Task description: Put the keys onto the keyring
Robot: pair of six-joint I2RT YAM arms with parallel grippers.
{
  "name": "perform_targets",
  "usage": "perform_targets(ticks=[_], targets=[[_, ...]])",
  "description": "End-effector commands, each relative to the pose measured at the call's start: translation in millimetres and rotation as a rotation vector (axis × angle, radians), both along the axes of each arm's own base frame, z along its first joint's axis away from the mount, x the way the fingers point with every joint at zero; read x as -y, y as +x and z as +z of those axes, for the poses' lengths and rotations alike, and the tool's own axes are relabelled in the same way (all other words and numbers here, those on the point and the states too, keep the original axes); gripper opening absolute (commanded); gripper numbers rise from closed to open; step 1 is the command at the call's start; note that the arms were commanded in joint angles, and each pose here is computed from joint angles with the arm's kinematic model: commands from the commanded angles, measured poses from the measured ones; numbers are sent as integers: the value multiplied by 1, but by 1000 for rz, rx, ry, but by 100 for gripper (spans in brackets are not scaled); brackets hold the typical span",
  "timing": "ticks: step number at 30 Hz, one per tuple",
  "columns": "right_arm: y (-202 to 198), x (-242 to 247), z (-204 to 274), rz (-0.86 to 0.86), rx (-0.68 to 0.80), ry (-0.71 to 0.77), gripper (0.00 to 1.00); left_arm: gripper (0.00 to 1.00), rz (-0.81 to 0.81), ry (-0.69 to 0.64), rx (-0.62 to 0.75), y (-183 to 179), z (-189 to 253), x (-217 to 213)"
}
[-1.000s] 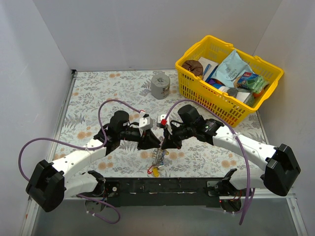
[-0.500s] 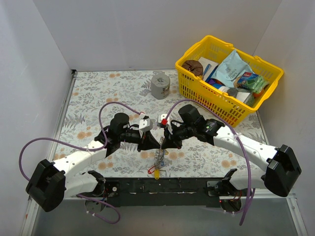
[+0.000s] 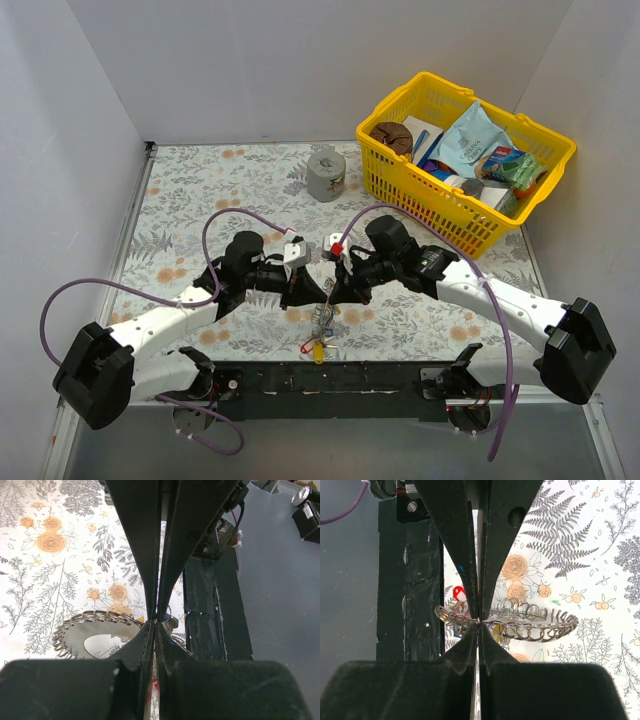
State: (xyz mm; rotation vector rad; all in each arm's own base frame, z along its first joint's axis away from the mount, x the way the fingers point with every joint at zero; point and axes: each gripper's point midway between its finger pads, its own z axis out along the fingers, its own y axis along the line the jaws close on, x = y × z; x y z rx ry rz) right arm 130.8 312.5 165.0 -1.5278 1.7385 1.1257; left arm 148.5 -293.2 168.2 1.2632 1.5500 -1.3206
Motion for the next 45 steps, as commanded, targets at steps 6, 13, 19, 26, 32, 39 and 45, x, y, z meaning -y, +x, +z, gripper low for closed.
perform_targets(ticks=[6,13,19,26,32,39,45], targets=[[1,-13,36,-17,39,159,9,0,157,-129,74,7,29,-8],[5,-14,51,-64,73,231,38,0,238,-206,84,7,32,-16],[11,-8,63,-130,123,296,61,0,282,-253,109,9,34,-21],[4,-9,63,-97,100,312,62,0,284,-317,125,4,42,-23],[-3,-14,65,-48,69,343,52,0,259,-338,147,-1,47,-24],[-5,-19,60,-37,39,359,49,0,237,-350,162,-6,53,-25],[-6,-19,53,-34,24,355,46,0,220,-366,176,-8,61,-24]])
